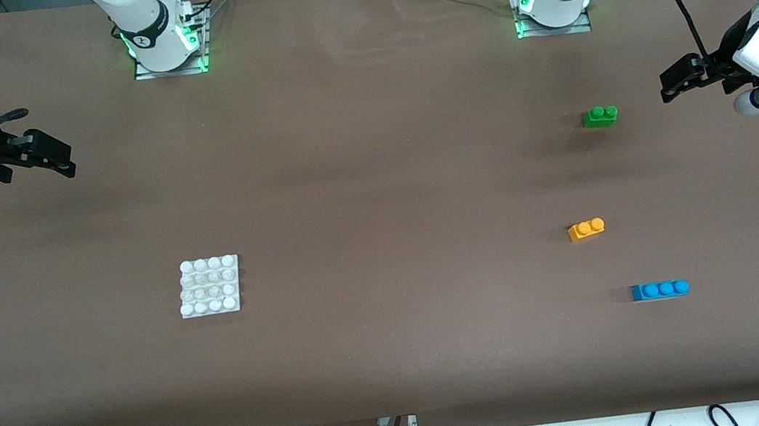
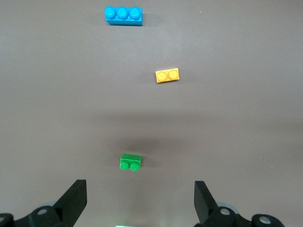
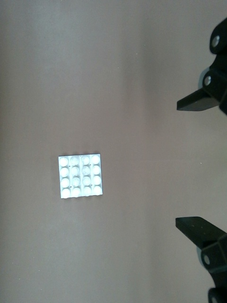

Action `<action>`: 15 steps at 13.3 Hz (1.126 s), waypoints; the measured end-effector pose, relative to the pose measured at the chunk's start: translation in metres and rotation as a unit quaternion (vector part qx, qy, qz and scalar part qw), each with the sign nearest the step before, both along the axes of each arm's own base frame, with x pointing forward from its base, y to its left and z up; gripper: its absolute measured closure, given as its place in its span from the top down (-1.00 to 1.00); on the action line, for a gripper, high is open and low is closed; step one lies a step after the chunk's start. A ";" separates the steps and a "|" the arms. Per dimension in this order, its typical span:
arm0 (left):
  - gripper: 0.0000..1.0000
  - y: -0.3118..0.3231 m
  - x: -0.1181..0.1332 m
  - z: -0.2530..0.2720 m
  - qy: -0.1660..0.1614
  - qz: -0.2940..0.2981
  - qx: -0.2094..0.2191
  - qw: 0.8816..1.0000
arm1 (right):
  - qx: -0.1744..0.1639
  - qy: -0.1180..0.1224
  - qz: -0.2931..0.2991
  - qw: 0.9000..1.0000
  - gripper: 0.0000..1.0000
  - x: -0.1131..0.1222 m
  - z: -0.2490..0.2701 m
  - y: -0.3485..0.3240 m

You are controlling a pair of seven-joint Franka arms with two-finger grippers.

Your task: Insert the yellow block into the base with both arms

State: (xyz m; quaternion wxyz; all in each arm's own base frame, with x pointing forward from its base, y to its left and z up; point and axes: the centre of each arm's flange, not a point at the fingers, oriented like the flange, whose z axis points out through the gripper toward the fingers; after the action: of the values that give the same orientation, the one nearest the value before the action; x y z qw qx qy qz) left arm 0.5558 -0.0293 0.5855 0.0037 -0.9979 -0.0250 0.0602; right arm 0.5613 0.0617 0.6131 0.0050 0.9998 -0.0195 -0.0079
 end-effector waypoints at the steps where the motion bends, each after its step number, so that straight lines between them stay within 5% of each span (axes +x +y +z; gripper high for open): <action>1: 1.00 0.000 0.000 0.000 0.000 0.000 0.000 1.000 | 0.000 0.000 -0.001 1.000 0.98 0.000 0.000 -0.001; 6: 1.00 0.000 0.000 0.000 0.000 0.000 0.000 1.000 | -0.001 0.003 -0.011 1.000 0.98 0.003 -0.004 -0.012; 9: 1.00 0.000 0.000 0.000 0.001 0.000 0.000 1.000 | -0.002 0.026 -0.010 1.000 0.98 0.015 -0.031 -0.010; 15: 1.00 0.000 0.000 -0.001 0.002 0.000 0.000 1.000 | 0.001 0.053 -0.003 0.999 0.98 0.087 -0.189 0.003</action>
State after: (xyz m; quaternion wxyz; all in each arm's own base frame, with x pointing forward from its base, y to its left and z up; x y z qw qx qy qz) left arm 0.5556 -0.0294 0.5849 0.0038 -0.9978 -0.0249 0.0620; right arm 0.6482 0.0650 0.4245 0.0055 0.9979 -0.0226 -0.0608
